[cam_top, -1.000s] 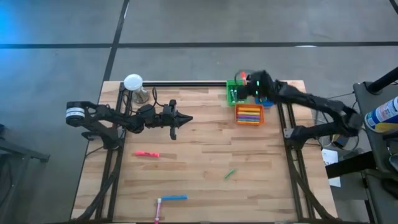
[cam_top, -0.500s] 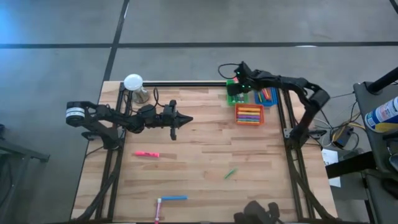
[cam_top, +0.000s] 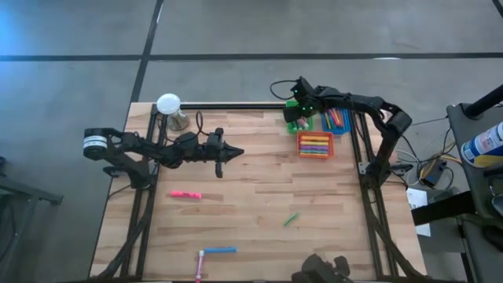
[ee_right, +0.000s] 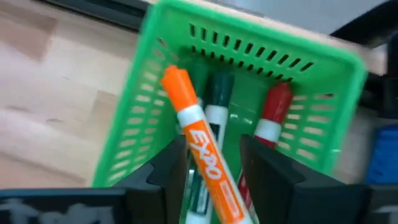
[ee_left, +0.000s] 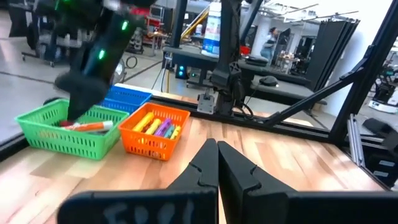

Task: Pick & Place Markers
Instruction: Put the pink highlighter pen into the orange bin

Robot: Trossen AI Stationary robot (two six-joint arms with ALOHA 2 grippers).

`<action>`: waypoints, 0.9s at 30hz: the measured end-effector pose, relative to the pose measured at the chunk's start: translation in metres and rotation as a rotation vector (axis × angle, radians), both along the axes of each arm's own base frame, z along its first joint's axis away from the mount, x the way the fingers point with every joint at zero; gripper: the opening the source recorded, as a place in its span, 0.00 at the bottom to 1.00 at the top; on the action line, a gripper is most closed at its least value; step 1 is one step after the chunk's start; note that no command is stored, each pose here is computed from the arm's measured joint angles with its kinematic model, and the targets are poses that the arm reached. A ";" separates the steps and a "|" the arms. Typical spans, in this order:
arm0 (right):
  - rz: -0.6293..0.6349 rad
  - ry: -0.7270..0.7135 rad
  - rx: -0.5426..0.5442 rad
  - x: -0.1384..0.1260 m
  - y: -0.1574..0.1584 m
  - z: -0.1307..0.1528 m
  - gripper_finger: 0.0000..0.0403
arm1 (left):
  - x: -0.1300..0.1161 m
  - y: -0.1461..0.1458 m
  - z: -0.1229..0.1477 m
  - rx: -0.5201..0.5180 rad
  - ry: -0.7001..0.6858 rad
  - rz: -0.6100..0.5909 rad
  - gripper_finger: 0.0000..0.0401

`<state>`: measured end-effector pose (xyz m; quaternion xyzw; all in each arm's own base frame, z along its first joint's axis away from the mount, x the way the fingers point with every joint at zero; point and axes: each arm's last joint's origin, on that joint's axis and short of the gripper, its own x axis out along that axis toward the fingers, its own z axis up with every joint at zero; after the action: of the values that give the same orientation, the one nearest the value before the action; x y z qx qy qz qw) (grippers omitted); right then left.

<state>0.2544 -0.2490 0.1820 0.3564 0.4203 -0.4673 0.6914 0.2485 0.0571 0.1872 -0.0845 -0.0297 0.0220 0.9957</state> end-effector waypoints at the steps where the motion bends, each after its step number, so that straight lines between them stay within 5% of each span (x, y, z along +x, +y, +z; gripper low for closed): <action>1: 0.011 -0.003 -0.007 -0.001 0.002 0.006 0.36 | 0.000 0.000 -0.001 -0.002 0.007 0.000 0.00; 8: 0.176 -0.010 -0.107 -0.009 0.046 0.035 0.32 | 0.000 0.000 -0.001 0.018 0.015 0.003 0.00; 18: 0.405 -0.227 -0.282 -0.031 0.135 0.027 0.15 | -0.002 -0.003 -0.005 0.022 0.097 -0.060 0.00; 23: 0.488 -0.380 -0.372 -0.039 0.163 0.027 0.12 | 0.002 -0.006 0.007 -0.078 0.105 -0.099 0.00; 27: 0.539 -0.465 -0.417 -0.045 0.179 0.027 0.12 | 0.012 -0.010 0.011 -0.163 0.268 -0.126 0.02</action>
<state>0.2098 -0.0702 0.2094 0.1818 0.2276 -0.2518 0.9229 0.2610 0.0471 0.1985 -0.1631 0.1107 -0.0272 0.9800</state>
